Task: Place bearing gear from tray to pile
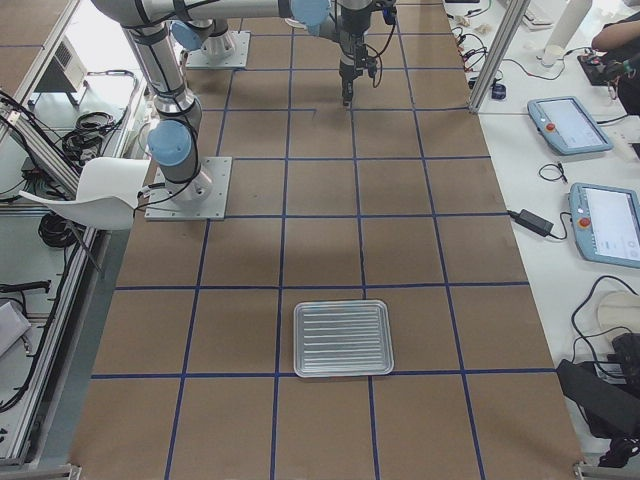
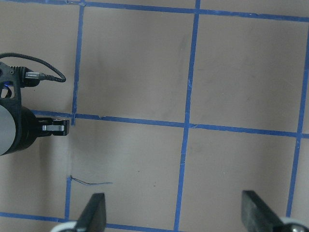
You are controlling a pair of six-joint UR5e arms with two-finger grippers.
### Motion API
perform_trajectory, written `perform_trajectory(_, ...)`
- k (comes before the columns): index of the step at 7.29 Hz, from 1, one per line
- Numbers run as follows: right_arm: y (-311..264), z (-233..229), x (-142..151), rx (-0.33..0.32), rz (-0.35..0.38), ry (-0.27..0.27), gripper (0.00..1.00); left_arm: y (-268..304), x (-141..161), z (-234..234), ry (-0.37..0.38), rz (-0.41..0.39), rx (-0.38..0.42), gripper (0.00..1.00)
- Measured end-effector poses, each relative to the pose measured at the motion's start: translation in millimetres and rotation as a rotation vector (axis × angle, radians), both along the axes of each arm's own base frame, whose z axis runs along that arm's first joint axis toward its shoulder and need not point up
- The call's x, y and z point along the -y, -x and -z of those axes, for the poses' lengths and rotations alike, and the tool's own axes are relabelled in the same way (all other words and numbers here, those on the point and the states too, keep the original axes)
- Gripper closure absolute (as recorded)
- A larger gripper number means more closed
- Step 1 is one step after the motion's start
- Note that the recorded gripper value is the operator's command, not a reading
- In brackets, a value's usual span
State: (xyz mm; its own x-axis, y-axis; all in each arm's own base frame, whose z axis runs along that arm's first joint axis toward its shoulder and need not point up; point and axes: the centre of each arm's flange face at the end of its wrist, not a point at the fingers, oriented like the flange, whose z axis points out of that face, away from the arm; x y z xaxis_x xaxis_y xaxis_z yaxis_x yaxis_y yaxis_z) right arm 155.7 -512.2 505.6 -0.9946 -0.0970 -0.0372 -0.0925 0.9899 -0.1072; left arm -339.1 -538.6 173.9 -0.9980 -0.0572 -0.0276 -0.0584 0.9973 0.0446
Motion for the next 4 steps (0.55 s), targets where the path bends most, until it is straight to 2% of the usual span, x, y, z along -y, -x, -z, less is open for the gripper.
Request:
perform_trajectory(1,0,0,0,0.0,0.0,0.0,0.0,0,0,1,0.0,0.0,0.001,0.94)
perform_trajectory(2,0,0,0,0.0,0.0,0.0,0.0,0,0,1,-0.002,0.0,0.002,1.0)
perform_trajectory(4,1,0,1,0.0,0.002,0.001,0.0,-2,3,-10,0.009,0.005,0.0,1.0)
